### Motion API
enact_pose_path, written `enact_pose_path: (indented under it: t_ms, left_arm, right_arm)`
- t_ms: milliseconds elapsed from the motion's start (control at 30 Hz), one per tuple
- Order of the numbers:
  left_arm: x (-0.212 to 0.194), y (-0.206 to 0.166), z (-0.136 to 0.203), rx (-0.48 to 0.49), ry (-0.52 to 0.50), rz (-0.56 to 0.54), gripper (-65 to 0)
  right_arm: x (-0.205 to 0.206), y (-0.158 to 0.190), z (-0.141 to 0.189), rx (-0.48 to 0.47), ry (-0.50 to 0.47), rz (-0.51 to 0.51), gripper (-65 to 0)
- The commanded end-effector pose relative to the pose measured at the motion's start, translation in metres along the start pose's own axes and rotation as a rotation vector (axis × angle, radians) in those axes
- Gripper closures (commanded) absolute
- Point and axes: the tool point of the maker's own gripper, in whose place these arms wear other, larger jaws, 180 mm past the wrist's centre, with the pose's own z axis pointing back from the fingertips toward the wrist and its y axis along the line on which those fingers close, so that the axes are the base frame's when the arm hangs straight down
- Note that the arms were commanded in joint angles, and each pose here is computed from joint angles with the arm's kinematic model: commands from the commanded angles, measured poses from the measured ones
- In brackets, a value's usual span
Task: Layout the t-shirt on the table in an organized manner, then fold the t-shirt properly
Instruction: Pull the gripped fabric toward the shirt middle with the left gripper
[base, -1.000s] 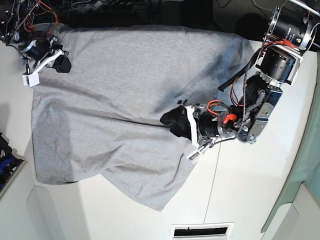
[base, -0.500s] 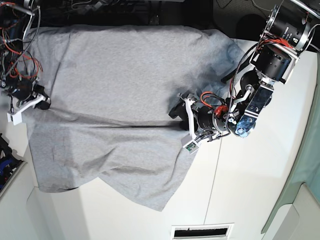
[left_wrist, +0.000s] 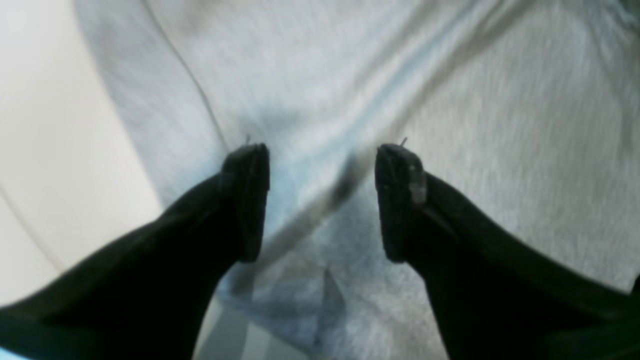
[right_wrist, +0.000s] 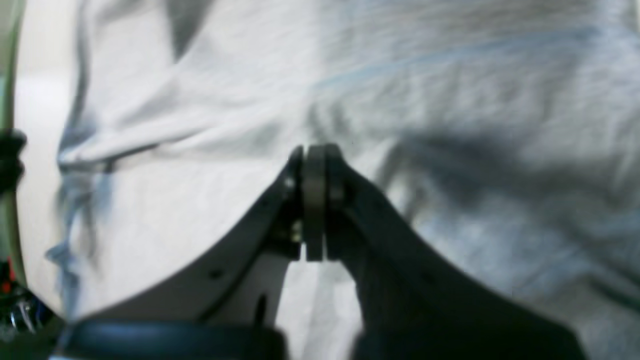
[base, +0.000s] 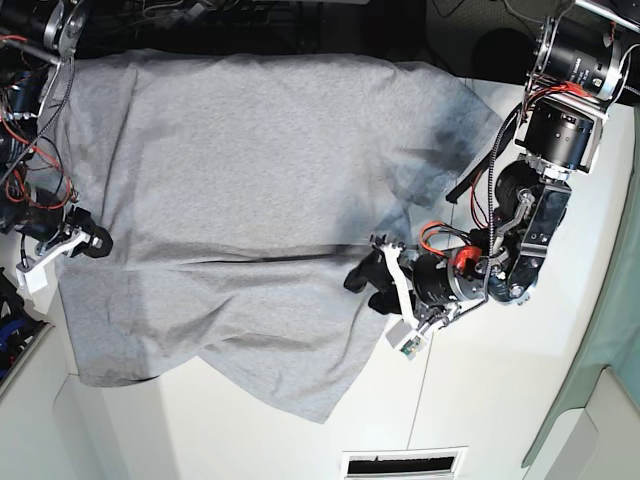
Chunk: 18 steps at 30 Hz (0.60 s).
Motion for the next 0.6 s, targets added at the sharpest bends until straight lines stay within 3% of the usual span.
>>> enact_pose_path:
  t_ms: [0, 167, 333, 500, 567]
  left_arm:
    - [0.03, 0.007, 0.007, 0.008, -0.075, -0.018, -36.2]
    - [0.056, 0.032, 0.01, 0.112, -0.146, -0.002, -35.1]
    - [0.059, 0.048, -0.009, 0.154, -0.161, 0.05, -12.5]
    - [0.035, 0.045, -0.045, 0.139, -0.09, 0.147, -0.2]
    - [0.024, 0.041, -0.055, 0.134, -0.064, 0.171, 0.0]
  right_arm:
    - [0.004, 0.001, 0.012, 0.001, -0.024, 0.037, 0.0]
    - [-0.057, -0.001, 0.034, -0.038, 0.049, 0.094, 0.0]
    - [-0.115, 0.001, 0.041, -0.04, 0.134, 0.063, 0.0]
    - [-0.153, 0.007, 0.039, -0.03, 0.169, 0.008, 0.0]
    - [-0.161, 0.008, 0.036, -0.043, 0.163, 0.004, 0.0]
